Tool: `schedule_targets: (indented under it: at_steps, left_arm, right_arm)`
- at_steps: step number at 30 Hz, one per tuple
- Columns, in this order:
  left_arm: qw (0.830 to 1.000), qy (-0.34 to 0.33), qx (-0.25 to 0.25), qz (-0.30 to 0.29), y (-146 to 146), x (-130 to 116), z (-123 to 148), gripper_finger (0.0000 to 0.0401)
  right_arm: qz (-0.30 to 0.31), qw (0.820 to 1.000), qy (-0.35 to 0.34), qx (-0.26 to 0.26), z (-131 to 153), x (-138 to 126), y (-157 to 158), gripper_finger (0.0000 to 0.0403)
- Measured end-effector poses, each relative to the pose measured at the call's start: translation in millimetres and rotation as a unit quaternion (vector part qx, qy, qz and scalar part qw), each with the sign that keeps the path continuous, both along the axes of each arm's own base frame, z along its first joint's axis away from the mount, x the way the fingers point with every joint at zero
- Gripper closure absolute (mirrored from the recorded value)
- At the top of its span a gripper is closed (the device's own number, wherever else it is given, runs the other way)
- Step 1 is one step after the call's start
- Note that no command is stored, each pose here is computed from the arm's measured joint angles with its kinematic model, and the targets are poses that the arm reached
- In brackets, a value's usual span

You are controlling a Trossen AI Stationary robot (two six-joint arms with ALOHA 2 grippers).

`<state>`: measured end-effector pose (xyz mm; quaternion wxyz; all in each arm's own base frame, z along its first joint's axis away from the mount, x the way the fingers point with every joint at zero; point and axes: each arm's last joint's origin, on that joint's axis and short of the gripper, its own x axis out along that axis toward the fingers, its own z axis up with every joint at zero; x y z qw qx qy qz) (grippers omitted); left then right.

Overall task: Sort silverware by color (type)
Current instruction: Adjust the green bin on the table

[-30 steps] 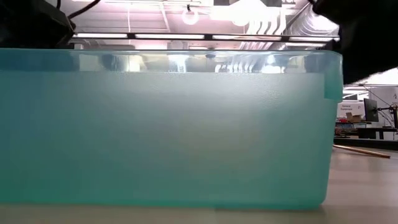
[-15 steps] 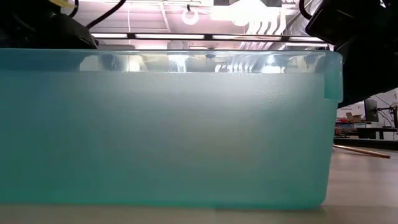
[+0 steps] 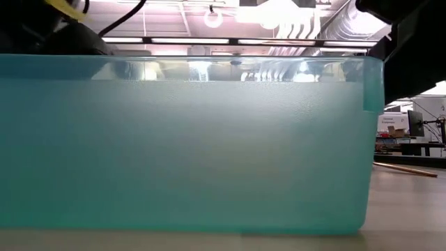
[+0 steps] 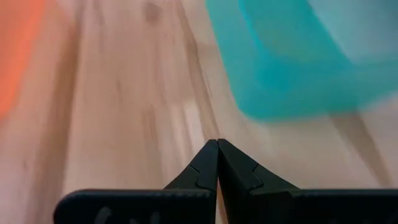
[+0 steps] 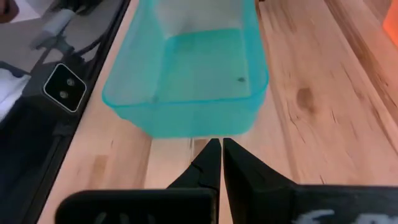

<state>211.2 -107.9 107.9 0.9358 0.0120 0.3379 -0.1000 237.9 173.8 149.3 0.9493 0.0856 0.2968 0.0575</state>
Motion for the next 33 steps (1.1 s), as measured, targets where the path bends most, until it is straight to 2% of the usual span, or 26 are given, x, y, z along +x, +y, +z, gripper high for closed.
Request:
schedule_targets:
  at_steps: [4,9,11,16,22,33]
  left_arm:
    - [0.999,0.044,-0.003,-0.012,-3.6,-14.1,4.6,0.0401]
    - [0.996,0.007,-0.057,-0.074,-21.8,-15.7,13.0,0.0401]
    - [0.995,0.001,-0.061,-0.082,-25.7,-15.2,11.3,0.0401]
    - [0.995,-0.017,-0.065,-0.074,-28.4,-9.6,4.8,0.0401]
    - [0.996,-0.036,-0.063,-0.055,-27.4,-3.7,1.6,0.0401]
    - [0.996,-0.060,-0.053,-0.025,-18.7,3.5,4.3,0.0401]
  right_arm:
    - [-0.002,1.000,0.008,-0.003,-1.7,0.3,0.7,0.0403]
    - [-0.016,0.999,0.025,0.012,-14.7,4.9,0.8,0.0403]
    - [-0.011,0.999,0.024,0.020,-19.1,7.9,3.5,0.0403]
    - [0.001,0.999,0.028,0.017,-22.4,20.3,13.9,0.0403]
    - [0.006,0.999,0.048,-0.014,-15.9,31.0,22.0,0.0403]
    - [-0.014,0.998,0.051,-0.041,-13.4,38.9,13.4,0.0403]
